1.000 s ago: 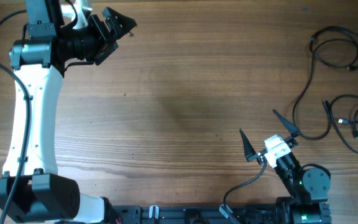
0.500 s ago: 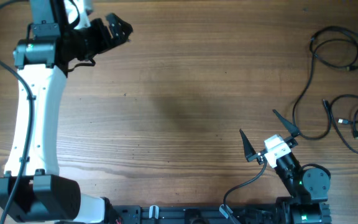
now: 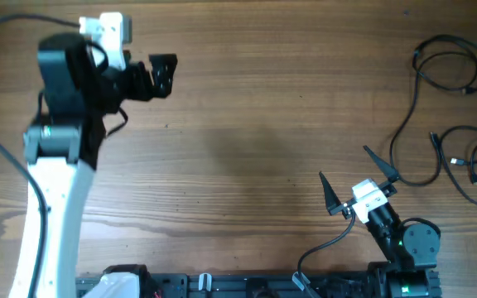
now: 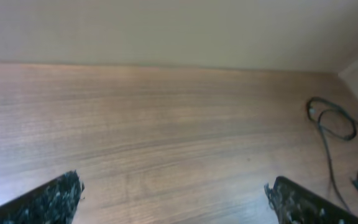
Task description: Untangle cables
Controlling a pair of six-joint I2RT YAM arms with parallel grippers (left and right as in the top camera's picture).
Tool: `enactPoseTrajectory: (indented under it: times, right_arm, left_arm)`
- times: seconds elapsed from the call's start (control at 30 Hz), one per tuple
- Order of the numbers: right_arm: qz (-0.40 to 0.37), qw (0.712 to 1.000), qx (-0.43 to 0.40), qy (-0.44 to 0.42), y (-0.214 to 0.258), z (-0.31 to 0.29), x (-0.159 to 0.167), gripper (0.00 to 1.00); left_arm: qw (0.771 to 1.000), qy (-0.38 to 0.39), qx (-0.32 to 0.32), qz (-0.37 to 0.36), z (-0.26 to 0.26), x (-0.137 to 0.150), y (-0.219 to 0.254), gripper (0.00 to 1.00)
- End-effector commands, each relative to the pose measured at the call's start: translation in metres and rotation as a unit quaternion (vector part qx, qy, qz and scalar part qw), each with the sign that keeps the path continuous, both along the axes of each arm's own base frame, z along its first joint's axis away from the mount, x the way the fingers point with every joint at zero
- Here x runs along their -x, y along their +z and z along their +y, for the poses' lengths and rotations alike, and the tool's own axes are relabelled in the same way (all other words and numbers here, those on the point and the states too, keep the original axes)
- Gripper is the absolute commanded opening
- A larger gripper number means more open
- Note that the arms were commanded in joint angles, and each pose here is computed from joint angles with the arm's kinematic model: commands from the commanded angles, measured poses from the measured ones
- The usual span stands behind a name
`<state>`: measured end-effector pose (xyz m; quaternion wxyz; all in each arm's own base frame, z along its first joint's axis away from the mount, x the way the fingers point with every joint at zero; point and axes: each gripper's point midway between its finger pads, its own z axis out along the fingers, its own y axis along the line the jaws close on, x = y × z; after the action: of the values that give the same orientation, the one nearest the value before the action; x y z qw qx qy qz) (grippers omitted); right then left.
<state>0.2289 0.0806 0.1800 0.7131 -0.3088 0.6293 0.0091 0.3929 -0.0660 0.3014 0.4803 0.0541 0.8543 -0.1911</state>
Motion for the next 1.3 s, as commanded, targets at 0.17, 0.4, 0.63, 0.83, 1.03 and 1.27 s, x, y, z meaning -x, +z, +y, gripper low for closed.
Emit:
enactPoseTrajectory:
  times: [0.17, 0.4, 0.63, 0.83, 1.03, 1.27]
  right_arm:
    - [-0.004, 1.0, -0.006, 0.012, 0.002, 0.004, 0.003, 1.0]
    - [-0.004, 1.0, -0.006, 0.012, 0.002, 0.004, 0.003, 1.0]
    - [-0.004, 1.0, -0.006, 0.012, 0.002, 0.004, 0.003, 1.0]
    - [-0.004, 1.0, -0.006, 0.012, 0.002, 0.004, 0.003, 1.0]
    - [-0.004, 1.0, -0.006, 0.012, 0.002, 0.004, 0.003, 1.0]
    - [-0.004, 1.0, -0.006, 0.012, 0.002, 0.004, 0.003, 1.0]
  left_arm:
    - [0.994, 0.033, -0.028, -0.101, 0.014, 0.046, -0.023, 1.0]
    - [0.987, 0.051, -0.033, -0.15, 0.02, 0.084, -0.046, 1.0]
    - [0.979, 0.056, -0.031, -0.195, 0.021, 0.107, -0.071, 1.0]
    - [0.973, 0.066, -0.033, -0.217, 0.025, 0.118, -0.088, 1.0]
    - [0.965, 0.084, -0.036, -0.246, 0.03, 0.129, -0.09, 1.0]
    - [0.957, 0.096, -0.037, -0.27, 0.034, 0.139, -0.095, 1.0]
